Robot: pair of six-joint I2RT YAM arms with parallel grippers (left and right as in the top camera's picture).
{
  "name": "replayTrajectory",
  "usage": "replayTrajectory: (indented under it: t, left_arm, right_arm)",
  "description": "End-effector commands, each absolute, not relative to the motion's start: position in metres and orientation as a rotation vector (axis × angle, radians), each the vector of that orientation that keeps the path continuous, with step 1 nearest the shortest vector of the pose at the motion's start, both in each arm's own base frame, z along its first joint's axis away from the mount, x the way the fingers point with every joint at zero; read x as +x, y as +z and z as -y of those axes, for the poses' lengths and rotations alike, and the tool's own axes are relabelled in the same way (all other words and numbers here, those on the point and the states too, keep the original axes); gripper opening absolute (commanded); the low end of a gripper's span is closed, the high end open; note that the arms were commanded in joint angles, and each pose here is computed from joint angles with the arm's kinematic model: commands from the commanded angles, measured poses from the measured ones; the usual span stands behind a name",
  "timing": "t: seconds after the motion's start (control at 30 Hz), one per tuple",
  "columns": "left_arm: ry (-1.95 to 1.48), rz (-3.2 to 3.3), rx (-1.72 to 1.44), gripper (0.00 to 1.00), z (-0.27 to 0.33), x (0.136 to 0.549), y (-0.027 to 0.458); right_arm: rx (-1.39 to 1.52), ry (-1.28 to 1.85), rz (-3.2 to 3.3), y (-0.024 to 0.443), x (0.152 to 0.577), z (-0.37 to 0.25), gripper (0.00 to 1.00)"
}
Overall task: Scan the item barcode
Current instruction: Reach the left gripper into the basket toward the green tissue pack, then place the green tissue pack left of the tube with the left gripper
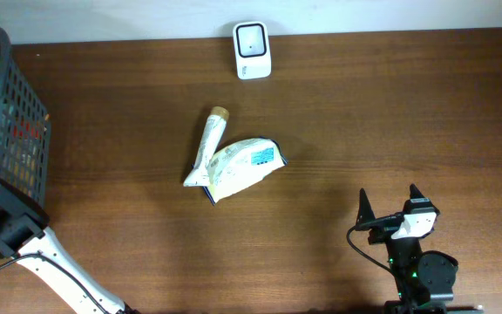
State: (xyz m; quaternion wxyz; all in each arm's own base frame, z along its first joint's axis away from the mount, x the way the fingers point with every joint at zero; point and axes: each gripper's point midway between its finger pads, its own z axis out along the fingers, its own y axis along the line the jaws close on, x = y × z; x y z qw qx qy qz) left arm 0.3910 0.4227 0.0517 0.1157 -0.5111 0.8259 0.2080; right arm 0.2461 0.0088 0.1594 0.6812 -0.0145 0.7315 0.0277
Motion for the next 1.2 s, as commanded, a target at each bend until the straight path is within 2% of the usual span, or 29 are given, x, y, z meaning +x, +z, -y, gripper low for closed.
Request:
replayTrajectory:
  t: [0.0,0.03,0.13,0.2,0.23,0.27,0.37,0.4,0.43,0.53,0.63,0.8,0.87,1.03,1.13,1.17]
  left_arm:
    - [0.666,-2.436,-1.552,0.54,-0.432,0.378,0.021]
    - [0.666,-2.440,-1.554,0.49,-0.433,0.378,0.016]
    - [0.665,-2.483,-1.561,0.53,-0.430,0.374,-0.002]
    - [0.663,-2.500,-1.572,0.82,-0.429,0.371,-0.013]
    - [0.663,-2.504,-1.574,0.87,-0.429,0.370,-0.015]
    - [0.663,-2.504,-1.573,0.85,-0.430,0.371,-0.017]
    - [0.659,-2.485,-1.577,0.38,-0.434,0.372,-0.020]
    - [0.660,-2.483,-1.576,0.29,-0.434,0.372,-0.019]
    - [0.659,-2.485,-1.577,0.00,-0.434,0.372,-0.020]
    - [0.654,-2.555,-1.595,0.00,-0.423,0.360,-0.019]
    - [0.652,-2.573,-1.597,0.00,-0.416,0.354,0.010]
    - [0.510,-2.396,-1.521,0.00,-0.403,0.368,0.132]
    - [0.488,-2.354,-1.502,0.00,-0.399,0.368,0.159]
    - [0.353,-2.395,-1.567,0.00,-0.378,0.366,0.149]
    - [0.325,-2.406,-1.536,0.00,-0.366,0.370,0.160]
    - [0.326,-2.387,-1.505,0.00,-0.359,0.373,0.177]
  right_arm:
    - [-0.038,0.068,-1.644,0.157,0.246,-0.010,0.99]
    - [-0.038,0.068,-1.645,0.157,0.246,-0.010,0.99]
    - [-0.038,0.068,-1.644,0.157,0.246,-0.010,0.99]
    - [-0.038,0.068,-1.644,0.157,0.246,-0.010,0.99]
    - [-0.038,0.069,-1.645,0.157,0.246,-0.010,0.99]
    - [-0.038,0.068,-1.645,0.157,0.246,-0.010,0.99]
    - [-0.038,0.068,-1.645,0.157,0.246,-0.010,0.99]
    - [-0.038,0.068,-1.645,0.157,0.246,-0.010,0.99]
    - [-0.038,0.068,-1.644,0.157,0.246,-0.010,0.99]
    - [-0.038,0.068,-1.645,0.157,0.246,-0.010,0.99]
    - [-0.038,0.068,-1.645,0.157,0.246,-0.010,0.99]
    - [-0.038,0.068,-1.645,0.157,0.246,-0.010,0.99]
    - [-0.038,0.068,-1.645,0.157,0.246,-0.010,0.99]
    - [-0.038,0.068,-1.645,0.157,0.246,-0.010,0.99]
    - [-0.038,0.068,-1.645,0.157,0.246,-0.010,0.99]
    - [-0.038,0.068,-1.645,0.157,0.246,-0.010,0.99]
